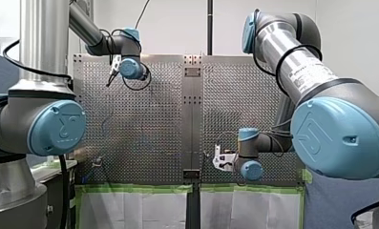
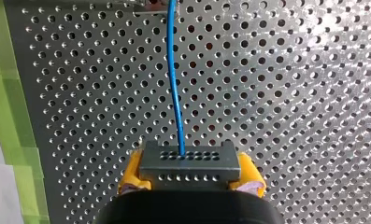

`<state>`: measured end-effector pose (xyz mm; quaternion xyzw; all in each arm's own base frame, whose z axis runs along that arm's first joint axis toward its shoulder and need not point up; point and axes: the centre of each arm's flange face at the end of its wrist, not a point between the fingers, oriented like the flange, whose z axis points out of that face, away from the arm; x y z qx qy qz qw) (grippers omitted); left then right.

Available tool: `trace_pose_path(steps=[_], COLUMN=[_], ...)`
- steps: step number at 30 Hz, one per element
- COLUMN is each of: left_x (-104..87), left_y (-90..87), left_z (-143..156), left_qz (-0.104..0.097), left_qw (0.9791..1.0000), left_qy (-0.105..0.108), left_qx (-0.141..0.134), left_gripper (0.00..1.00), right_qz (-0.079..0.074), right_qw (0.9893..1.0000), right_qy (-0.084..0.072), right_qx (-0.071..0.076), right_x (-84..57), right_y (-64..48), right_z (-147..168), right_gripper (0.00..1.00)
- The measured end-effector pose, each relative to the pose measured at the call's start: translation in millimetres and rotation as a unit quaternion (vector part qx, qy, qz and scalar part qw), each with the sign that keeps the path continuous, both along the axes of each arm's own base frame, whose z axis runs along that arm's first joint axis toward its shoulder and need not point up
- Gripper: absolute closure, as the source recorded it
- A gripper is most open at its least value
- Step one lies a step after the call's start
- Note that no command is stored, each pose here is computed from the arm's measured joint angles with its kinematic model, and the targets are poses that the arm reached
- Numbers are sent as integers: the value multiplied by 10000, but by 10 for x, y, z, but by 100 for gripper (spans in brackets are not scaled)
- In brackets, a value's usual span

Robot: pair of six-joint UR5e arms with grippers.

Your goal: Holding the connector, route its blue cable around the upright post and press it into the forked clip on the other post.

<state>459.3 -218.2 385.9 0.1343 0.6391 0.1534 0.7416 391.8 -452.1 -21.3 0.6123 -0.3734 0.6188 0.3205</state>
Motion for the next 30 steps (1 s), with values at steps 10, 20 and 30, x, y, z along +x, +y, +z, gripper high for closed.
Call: trace_pose_path(steps=[10, 20, 30], left_x=[120, 240, 378], left_y=[20, 30, -33], left_z=[40, 29, -59], left_qz=[26, 60, 29], left_qw=[9994, 9980, 9967], left_qy=[-339, -628, -809], left_qx=[-5, -35, -49], left_gripper=[0, 0, 0], right_qz=[0, 0, 0], right_qw=[10000, 10000, 10000], right_qy=[-10, -12, -5], right_qx=[-19, -23, -9], right_x=[1, 2, 0], right_y=[-3, -4, 0], right_z=[4, 5, 0], right_gripper=[100, 100, 100])
